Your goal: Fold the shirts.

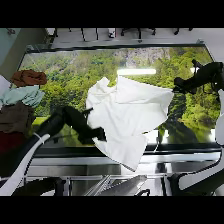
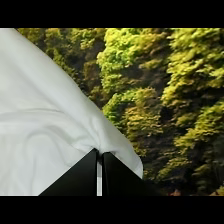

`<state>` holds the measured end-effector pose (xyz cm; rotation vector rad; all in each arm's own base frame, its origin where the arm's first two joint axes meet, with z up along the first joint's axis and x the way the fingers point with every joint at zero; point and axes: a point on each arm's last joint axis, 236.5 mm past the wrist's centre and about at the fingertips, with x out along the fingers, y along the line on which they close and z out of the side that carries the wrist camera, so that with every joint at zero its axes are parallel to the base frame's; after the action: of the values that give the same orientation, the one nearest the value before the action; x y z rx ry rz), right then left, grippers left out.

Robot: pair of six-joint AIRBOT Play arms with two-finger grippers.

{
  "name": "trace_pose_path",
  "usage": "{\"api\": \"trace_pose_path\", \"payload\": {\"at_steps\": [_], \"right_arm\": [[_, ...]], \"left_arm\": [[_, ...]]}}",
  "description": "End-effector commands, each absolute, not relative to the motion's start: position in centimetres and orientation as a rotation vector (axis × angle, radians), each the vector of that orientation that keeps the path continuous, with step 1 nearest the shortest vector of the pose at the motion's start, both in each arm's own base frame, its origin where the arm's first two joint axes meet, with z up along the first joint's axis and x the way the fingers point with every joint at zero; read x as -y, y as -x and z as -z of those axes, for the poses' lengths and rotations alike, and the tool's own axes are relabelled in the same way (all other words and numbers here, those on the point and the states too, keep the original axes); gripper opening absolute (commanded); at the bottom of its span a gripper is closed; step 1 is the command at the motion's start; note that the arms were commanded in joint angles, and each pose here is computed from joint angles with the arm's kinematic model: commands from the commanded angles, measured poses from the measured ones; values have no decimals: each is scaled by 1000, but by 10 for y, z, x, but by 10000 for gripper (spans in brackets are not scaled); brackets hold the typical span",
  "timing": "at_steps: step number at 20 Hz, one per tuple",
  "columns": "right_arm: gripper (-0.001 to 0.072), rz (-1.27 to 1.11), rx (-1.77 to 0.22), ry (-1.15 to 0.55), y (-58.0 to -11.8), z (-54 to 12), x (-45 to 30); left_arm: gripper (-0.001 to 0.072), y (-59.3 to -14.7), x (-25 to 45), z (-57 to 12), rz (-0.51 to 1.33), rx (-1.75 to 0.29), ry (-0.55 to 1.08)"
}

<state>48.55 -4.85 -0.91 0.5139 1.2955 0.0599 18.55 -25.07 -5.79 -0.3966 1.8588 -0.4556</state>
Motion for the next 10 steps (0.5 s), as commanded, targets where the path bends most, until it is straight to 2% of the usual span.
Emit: {"api": "trace_pose_path", "payload": {"at_steps": [1, 3, 4, 5, 10], "right_arm": [[18, -27, -1275, -534, -485, 9, 69], [18, -22, -1265, -534, -487, 9, 73], [18, -28, -1262, -529, -487, 9, 73], [18, -30, -1262, -525, -488, 10, 73], [18, -46, -1268, -507, -486, 11, 73]], "left_arm": [[704, -137, 276, 85, 406, -1843, 590], [703, -132, 283, 95, 388, -1825, 605], [672, -133, 288, 100, 385, -1816, 604], [590, -137, 294, 104, 383, -1805, 594], [587, -173, 306, 124, 379, -1799, 514]]}}
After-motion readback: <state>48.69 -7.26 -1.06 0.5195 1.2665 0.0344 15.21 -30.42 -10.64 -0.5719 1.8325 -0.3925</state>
